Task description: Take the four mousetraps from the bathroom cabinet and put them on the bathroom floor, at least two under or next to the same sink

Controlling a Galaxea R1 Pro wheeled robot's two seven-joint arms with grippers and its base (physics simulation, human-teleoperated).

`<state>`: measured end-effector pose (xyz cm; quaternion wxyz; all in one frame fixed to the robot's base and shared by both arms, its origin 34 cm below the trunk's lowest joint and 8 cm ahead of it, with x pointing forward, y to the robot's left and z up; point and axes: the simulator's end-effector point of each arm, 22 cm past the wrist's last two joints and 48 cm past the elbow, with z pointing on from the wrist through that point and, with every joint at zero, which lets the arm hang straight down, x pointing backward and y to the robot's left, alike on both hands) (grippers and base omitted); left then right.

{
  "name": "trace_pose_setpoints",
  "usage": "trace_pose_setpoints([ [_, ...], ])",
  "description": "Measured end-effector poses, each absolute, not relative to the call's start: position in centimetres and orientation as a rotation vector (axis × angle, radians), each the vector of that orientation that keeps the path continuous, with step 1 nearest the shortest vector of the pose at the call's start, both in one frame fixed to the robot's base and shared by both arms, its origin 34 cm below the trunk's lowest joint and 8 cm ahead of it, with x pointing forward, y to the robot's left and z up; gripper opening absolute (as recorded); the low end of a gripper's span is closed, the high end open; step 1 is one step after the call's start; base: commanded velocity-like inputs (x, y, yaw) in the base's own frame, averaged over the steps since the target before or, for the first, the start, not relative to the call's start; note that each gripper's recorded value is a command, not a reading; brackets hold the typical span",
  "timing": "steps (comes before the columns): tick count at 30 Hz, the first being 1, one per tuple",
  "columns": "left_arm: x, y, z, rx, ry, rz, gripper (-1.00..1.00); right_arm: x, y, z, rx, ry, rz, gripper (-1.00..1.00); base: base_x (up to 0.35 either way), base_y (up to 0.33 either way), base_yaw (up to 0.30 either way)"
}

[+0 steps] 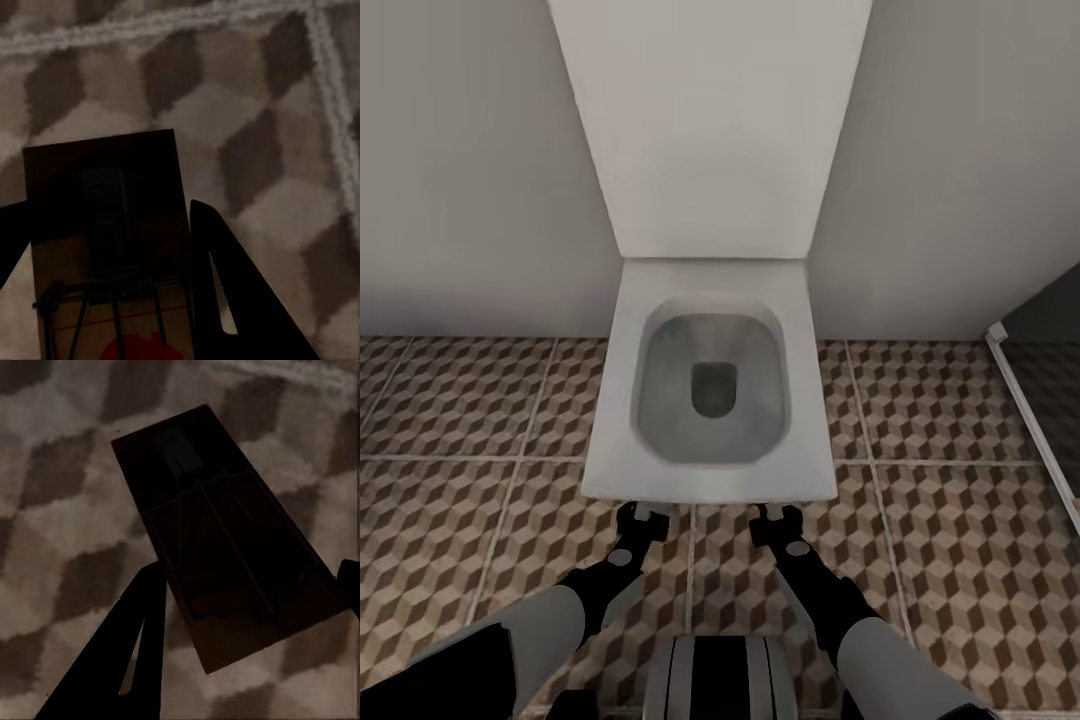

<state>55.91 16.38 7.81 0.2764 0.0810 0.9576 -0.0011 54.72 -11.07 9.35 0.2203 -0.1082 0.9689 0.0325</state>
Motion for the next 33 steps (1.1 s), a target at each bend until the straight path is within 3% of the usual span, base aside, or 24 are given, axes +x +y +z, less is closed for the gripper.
trace_pose_setpoints([
  [13, 55.94, 16.39, 7.81, 0.217, 2.57, -0.002, -1.0, 54.72, -11.05, 9.33, -0.301, 2.679, 0.09, -1.0, 0.087, 0.0, 0.0],
  [24, 55.93, 16.39, 7.77, 0.218, 2.57, -0.002, -1.0, 54.71, -11.05, 9.3, -0.301, 2.679, 0.09, -1.0, -0.265, 0.0, 0.0],
  [33, 55.97, 16.39, 7.83, 0.216, 2.568, -0.002, -1.0, 54.72, -11.04, 9.33, -0.302, 2.679, 0.09, -1.0, -0.031, 0.0, 0.0],
])
